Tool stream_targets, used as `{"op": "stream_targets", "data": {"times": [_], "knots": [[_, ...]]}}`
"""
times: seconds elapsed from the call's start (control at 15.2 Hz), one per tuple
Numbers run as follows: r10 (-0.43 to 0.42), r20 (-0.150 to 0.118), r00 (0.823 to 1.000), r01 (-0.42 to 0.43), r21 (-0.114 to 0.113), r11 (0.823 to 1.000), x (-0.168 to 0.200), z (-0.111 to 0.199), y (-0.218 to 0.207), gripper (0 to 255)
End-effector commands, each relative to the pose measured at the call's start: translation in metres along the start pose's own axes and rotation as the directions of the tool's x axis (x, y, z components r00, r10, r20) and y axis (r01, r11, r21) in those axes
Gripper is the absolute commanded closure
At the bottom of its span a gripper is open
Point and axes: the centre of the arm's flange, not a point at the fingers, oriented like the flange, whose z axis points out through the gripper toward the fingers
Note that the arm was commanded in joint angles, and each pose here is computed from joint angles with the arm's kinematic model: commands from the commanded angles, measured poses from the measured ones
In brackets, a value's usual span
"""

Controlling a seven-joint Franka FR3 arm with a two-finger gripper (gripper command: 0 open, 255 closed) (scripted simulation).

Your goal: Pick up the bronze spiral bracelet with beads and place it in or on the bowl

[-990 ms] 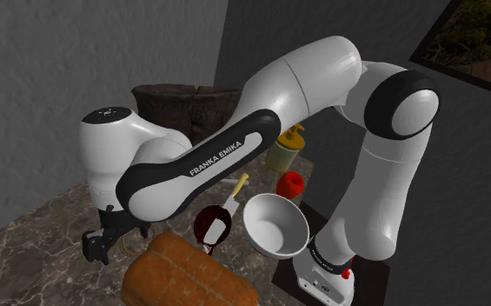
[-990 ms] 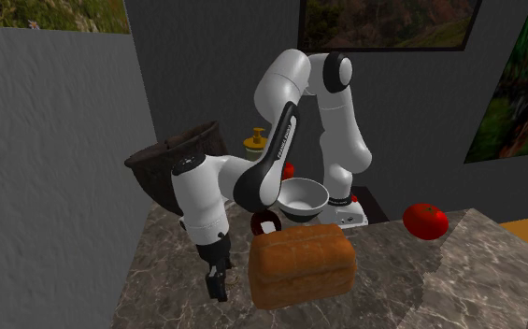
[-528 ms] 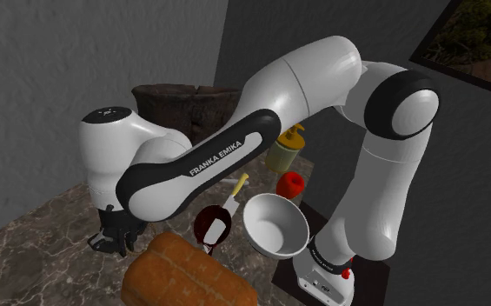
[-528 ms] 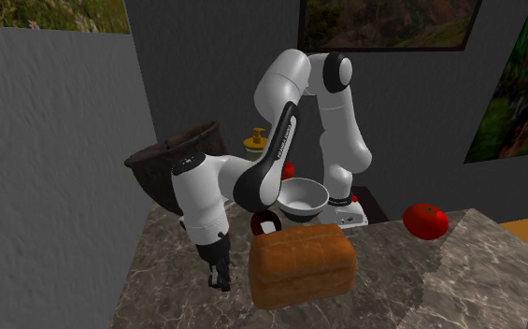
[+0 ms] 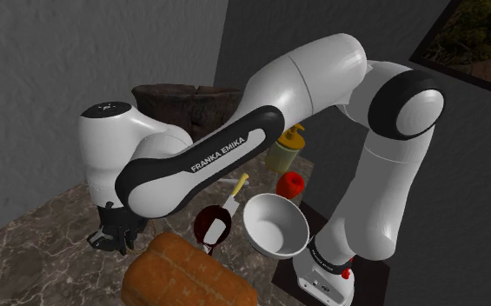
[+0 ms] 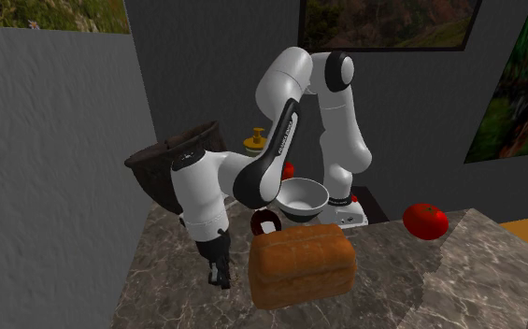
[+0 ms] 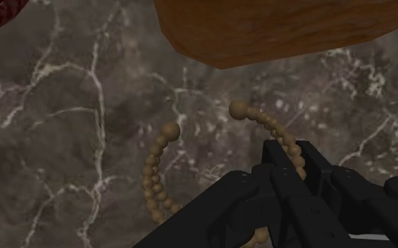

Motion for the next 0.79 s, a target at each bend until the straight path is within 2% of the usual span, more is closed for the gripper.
{"op": "stream_targets", "data": {"times": [0.0, 0.73], "knots": [[0.0, 0.0, 1.0, 0.0, 0.0, 1.0, -0.001, -0.011, -0.001, 255], [0.0, 0.0, 1.0, 0.0, 0.0, 1.0, -0.01, -0.068, -0.006, 255]]}}
